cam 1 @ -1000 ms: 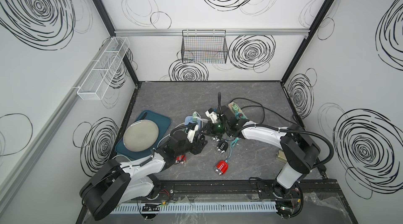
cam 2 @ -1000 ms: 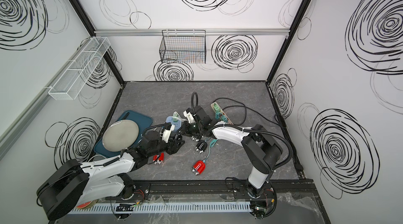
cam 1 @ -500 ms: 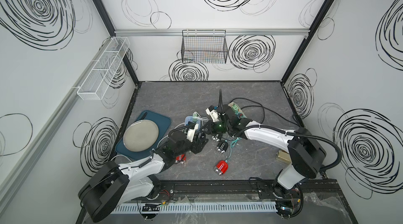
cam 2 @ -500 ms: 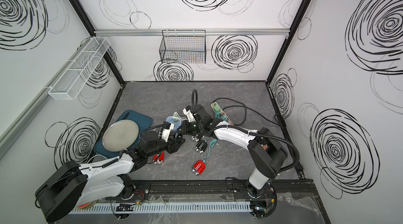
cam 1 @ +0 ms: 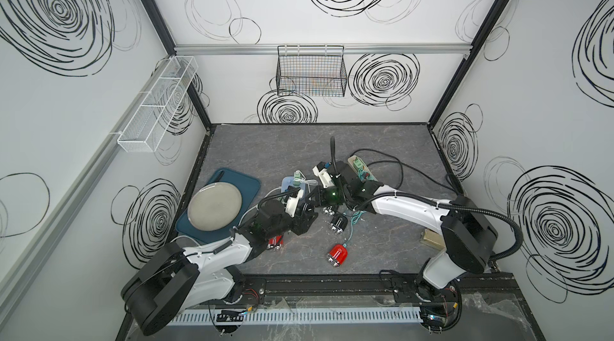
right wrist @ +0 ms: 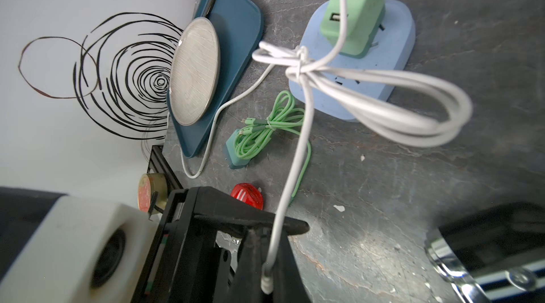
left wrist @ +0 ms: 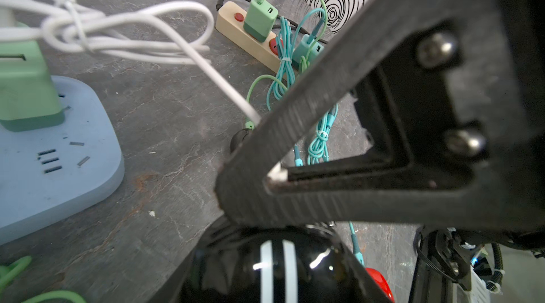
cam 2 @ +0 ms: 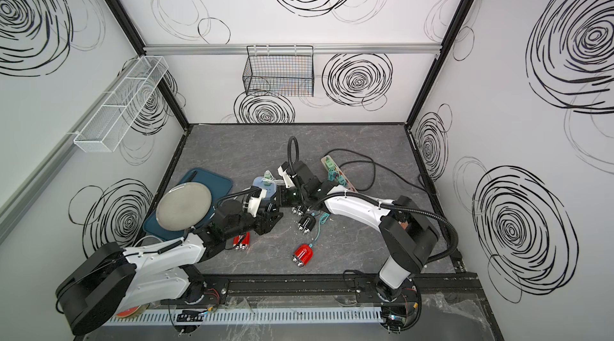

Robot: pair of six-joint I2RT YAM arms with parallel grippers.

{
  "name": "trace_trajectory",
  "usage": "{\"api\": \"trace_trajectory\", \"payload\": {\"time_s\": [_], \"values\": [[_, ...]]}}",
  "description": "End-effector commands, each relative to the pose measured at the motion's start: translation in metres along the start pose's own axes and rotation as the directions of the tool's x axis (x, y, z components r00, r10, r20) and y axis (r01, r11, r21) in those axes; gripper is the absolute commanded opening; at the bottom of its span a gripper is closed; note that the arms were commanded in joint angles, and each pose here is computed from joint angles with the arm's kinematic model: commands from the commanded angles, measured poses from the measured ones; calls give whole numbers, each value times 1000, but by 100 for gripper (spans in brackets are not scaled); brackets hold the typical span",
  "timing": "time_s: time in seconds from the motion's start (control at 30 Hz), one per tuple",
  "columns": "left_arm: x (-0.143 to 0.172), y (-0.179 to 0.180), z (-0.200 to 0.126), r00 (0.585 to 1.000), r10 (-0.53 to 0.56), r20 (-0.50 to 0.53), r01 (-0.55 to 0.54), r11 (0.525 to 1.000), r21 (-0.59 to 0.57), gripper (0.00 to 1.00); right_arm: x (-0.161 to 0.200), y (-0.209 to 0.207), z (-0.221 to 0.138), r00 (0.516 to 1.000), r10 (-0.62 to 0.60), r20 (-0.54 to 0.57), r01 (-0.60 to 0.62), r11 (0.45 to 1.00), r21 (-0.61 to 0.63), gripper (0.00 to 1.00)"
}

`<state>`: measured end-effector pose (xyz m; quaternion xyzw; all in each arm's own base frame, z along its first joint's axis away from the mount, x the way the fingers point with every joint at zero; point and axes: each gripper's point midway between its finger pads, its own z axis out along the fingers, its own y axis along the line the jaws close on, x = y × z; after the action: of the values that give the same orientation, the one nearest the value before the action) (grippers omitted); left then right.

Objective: Unplug the electric shaver
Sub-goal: Remove the charging cable from the electric shaver.

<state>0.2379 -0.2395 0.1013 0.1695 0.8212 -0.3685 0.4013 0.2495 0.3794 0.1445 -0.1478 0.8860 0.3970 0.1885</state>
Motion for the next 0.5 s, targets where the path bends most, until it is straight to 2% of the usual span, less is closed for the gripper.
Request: {"api": "trace_trajectory", "payload": {"time_s": [0.0, 0.07, 0.17, 0.27, 0.37, 0.47], "values": [[41, 16, -1, 990, -27, -135, 19, 998, -60, 33, -54, -10, -32, 972, -69, 224, 40, 990, 133, 0], [43, 16, -1, 989, -21, -145, 13, 998, -63, 33, -55, -10, -34, 975, -42, 220, 22, 995, 93, 0], [44, 16, 0, 989, -17, -148, 8, 998, -64, 33, -54, 0, -35, 981, 41, 188, -27, 997, -72, 0], [45, 17, 1, 988, -18, -150, 8, 998, -66, 33, -54, 9, -38, 984, 74, 162, -48, 986, -160, 0], [47, 16, 2, 987, -16, -157, 6, 998, -63, 33, -55, 11, -38, 986, 89, 140, -65, 984, -169, 0], [48, 16, 2, 987, -16, -158, 6, 998, -64, 33, -56, 3, -38, 985, 68, 160, -54, 994, -94, 0]]}}
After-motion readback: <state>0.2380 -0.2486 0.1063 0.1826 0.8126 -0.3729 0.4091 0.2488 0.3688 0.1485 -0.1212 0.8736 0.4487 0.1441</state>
